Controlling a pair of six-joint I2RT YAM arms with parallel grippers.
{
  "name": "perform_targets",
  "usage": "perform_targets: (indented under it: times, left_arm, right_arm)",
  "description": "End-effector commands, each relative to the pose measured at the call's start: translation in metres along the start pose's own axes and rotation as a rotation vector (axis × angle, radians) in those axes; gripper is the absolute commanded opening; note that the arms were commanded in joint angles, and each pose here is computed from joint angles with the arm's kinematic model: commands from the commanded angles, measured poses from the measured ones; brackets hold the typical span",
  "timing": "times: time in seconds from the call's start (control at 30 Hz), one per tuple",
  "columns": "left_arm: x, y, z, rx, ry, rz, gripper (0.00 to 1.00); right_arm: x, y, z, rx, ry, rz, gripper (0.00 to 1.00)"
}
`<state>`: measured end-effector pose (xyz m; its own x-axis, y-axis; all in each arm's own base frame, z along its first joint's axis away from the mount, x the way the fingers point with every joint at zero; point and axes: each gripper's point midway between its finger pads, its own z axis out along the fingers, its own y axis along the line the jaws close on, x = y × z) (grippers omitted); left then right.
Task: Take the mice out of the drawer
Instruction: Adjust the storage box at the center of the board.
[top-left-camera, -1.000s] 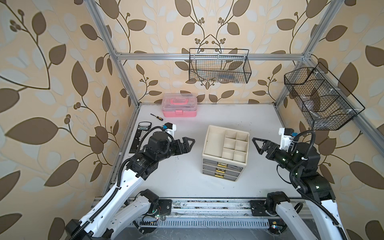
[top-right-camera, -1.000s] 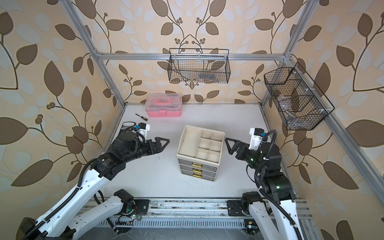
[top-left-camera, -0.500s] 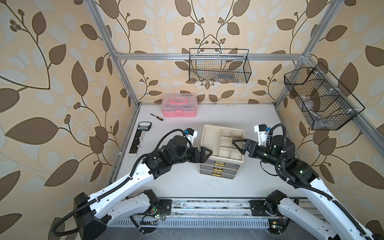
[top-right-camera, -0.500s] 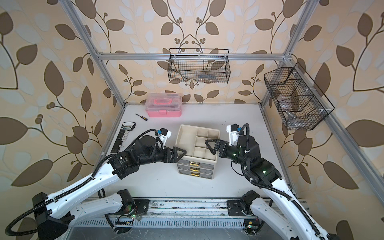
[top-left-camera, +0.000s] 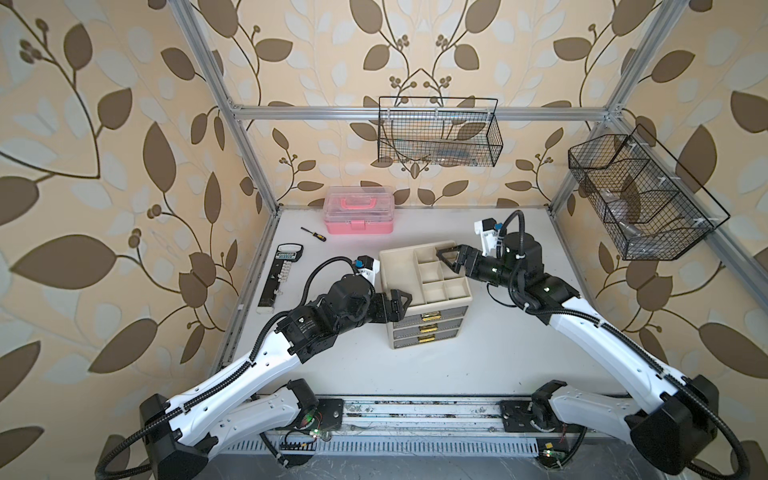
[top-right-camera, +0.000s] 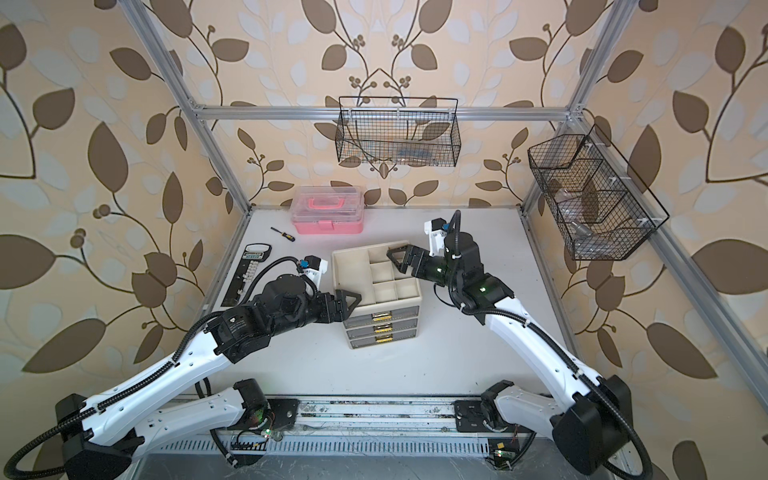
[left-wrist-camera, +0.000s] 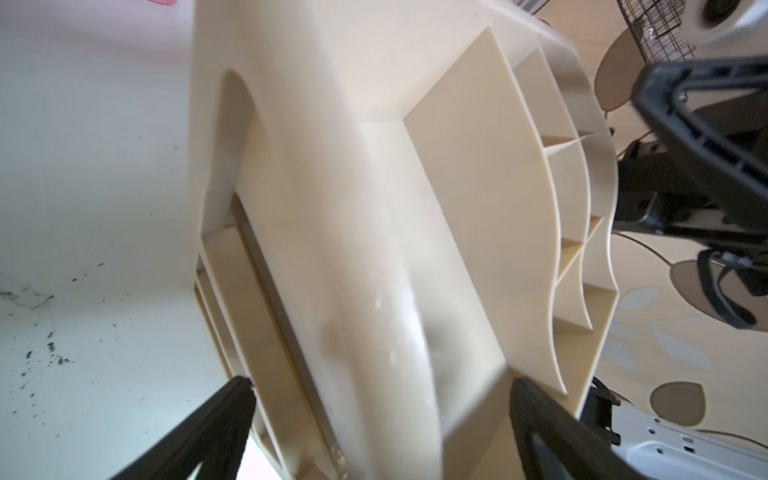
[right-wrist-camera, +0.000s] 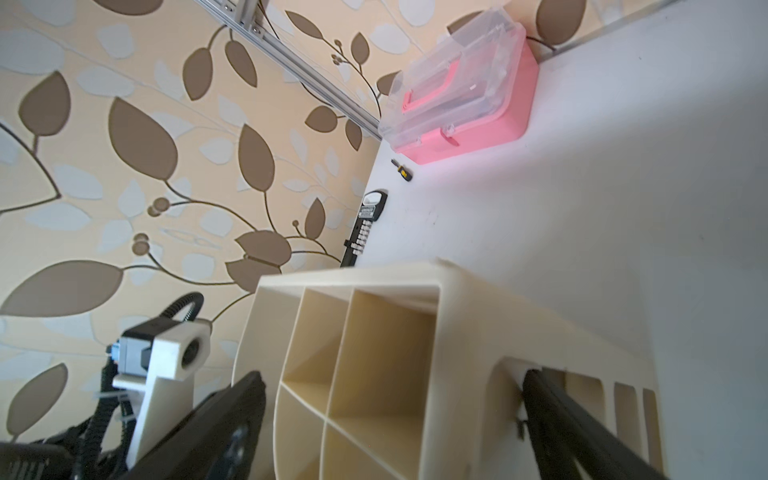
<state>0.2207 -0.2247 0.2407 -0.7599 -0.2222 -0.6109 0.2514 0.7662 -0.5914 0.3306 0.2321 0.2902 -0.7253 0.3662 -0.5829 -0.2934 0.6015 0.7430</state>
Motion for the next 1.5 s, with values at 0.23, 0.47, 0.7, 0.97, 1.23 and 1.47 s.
perform_targets:
  times: [0.23, 0.47, 0.7, 0.97, 1.23, 1.47]
  left_arm:
    - [-0.033, 0.032, -0.047, -0.249, -0.147, -0.047, 0.99]
    - [-0.073, 0.038, -0.105, -0.405, -0.254, 0.12, 0.99]
    - [-0.104, -0.006, -0.083, -0.389, -0.13, 0.36, 0.97]
    - [-0.104, -0.016, -0.029, -0.413, 0.092, 0.515, 0.91]
    - [-0.114, 0.003, -0.005, -0.415, 0.213, 0.522, 0.77]
    - [-0.114, 0.024, 0.009, -0.468, 0.278, 0.512, 0.63]
  right_arm:
    - [-0.053, 0.002, -0.002, -0.028, -0.048, -0.035, 1.0]
    - [-0.018, -0.031, -0.074, 0.121, -0.062, -0.009, 1.0]
    - [0.047, -0.041, -0.125, 0.186, -0.018, 0.024, 0.95]
    - [0.111, -0.039, -0.105, 0.183, 0.104, -0.034, 0.84]
    - [0.122, -0.038, -0.075, 0.146, 0.114, -0.063, 0.71]
    - [0.104, -0.049, -0.06, 0.15, 0.08, -0.037, 0.6]
